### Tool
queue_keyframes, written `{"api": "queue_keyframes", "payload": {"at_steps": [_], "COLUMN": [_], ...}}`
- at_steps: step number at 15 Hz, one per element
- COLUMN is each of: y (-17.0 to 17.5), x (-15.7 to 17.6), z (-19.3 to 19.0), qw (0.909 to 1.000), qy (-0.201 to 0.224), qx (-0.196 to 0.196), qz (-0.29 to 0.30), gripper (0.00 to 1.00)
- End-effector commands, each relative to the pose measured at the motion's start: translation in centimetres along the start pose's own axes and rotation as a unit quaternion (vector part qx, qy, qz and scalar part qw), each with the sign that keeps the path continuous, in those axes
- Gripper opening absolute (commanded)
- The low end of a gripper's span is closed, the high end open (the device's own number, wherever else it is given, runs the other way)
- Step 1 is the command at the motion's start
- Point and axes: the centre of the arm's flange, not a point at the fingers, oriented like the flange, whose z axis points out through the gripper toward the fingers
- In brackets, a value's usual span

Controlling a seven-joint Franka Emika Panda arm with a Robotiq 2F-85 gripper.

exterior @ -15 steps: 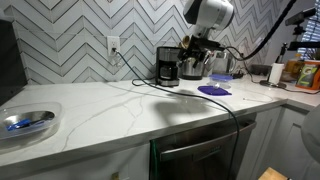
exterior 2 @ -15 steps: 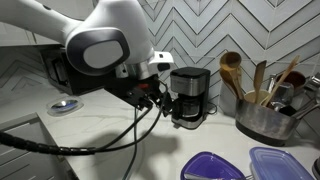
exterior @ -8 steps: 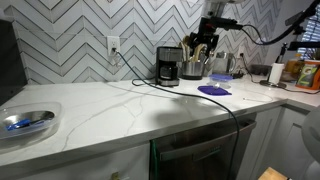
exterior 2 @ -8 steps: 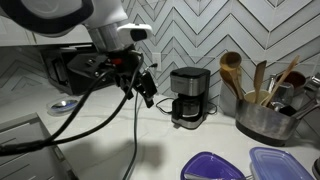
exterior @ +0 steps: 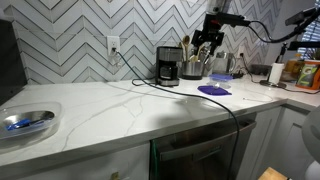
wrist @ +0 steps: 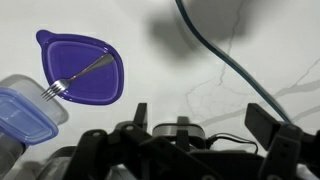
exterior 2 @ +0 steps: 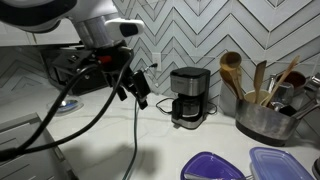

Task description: Pick up the carafe and slot it onto the coffee drip pan of the coffee machine

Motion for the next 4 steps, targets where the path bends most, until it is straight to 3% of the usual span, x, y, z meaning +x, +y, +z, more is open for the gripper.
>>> {"api": "queue_keyframes", "payload": {"at_steps": [1,4], "y": [-0.01,-0.03], "x": [-0.02,-0.04], "z": [0.03,0.08], "qw": [1.0,1.0], "qy": [0.0,-0.001], "qx": [0.0,0.0], "qz": [0.0,0.0], "gripper": [1.0,1.0]}}
